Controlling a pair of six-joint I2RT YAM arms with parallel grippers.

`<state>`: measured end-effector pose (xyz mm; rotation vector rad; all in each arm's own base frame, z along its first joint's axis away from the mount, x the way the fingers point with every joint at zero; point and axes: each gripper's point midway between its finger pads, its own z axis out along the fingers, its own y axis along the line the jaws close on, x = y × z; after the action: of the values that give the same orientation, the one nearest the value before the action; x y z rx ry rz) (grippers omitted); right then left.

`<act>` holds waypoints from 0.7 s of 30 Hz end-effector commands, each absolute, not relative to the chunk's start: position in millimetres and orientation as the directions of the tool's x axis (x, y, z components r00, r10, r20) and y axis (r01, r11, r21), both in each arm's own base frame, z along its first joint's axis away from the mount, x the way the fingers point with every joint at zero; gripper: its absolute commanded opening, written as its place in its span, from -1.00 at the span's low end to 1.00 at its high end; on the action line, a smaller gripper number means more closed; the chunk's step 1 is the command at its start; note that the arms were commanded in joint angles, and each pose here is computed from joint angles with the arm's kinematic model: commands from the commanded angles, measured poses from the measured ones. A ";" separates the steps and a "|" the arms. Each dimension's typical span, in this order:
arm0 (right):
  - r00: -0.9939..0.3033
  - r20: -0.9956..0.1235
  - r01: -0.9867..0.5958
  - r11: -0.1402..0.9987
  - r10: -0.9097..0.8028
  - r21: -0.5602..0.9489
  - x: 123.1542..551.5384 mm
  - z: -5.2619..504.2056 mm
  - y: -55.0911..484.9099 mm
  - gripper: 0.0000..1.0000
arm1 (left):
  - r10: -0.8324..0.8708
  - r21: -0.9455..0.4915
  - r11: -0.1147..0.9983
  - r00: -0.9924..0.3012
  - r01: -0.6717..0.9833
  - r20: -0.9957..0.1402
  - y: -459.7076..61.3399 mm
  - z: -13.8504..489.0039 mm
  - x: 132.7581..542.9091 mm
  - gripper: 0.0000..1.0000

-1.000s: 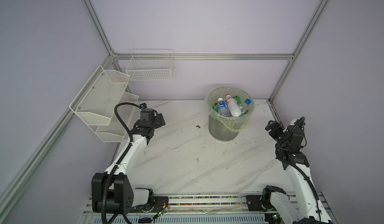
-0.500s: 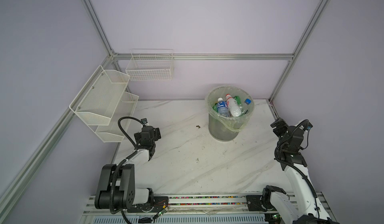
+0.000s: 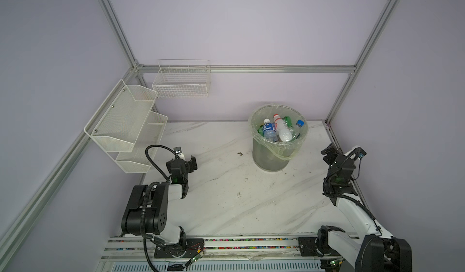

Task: Throw the plastic bottles in the bin
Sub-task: Reset both arms

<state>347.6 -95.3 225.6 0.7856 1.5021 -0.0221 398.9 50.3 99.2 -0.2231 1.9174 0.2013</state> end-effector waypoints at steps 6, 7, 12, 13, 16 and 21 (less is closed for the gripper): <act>0.237 -0.924 0.487 0.786 0.300 0.380 351.8 234.3 -97.8 0.95 | 0.019 0.046 0.994 -0.249 -0.102 -0.968 27.6 112.0 403.0 1.00; 0.243 -0.925 0.487 0.788 0.292 0.376 351.9 232.0 -98.0 0.95 | 0.025 0.050 0.994 -0.251 -0.094 -0.968 26.5 112.2 403.5 1.00; 0.224 -0.936 0.495 0.796 0.272 0.349 355.8 210.1 -97.3 0.95 | 0.044 0.056 0.998 -0.239 -0.043 -0.970 18.3 112.9 401.1 1.00; 0.221 -0.936 0.492 0.798 0.272 0.348 356.3 206.3 -96.1 0.95 | 0.048 0.058 0.998 -0.233 -0.038 -0.971 17.2 113.7 400.7 1.00; 0.241 -0.933 0.470 0.808 0.269 0.354 357.5 204.1 -92.7 0.95 | 0.050 0.058 0.998 -0.235 -0.028 -0.971 15.6 113.6 402.2 1.00; 0.211 -0.937 0.469 0.812 0.280 0.348 365.0 179.8 -90.0 0.95 | 0.050 0.058 0.998 -0.238 -0.026 -0.970 15.4 112.8 402.4 1.00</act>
<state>364.4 -91.7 165.1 0.6705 1.4702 -0.1742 403.7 17.1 104.1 -0.0121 1.8553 0.0697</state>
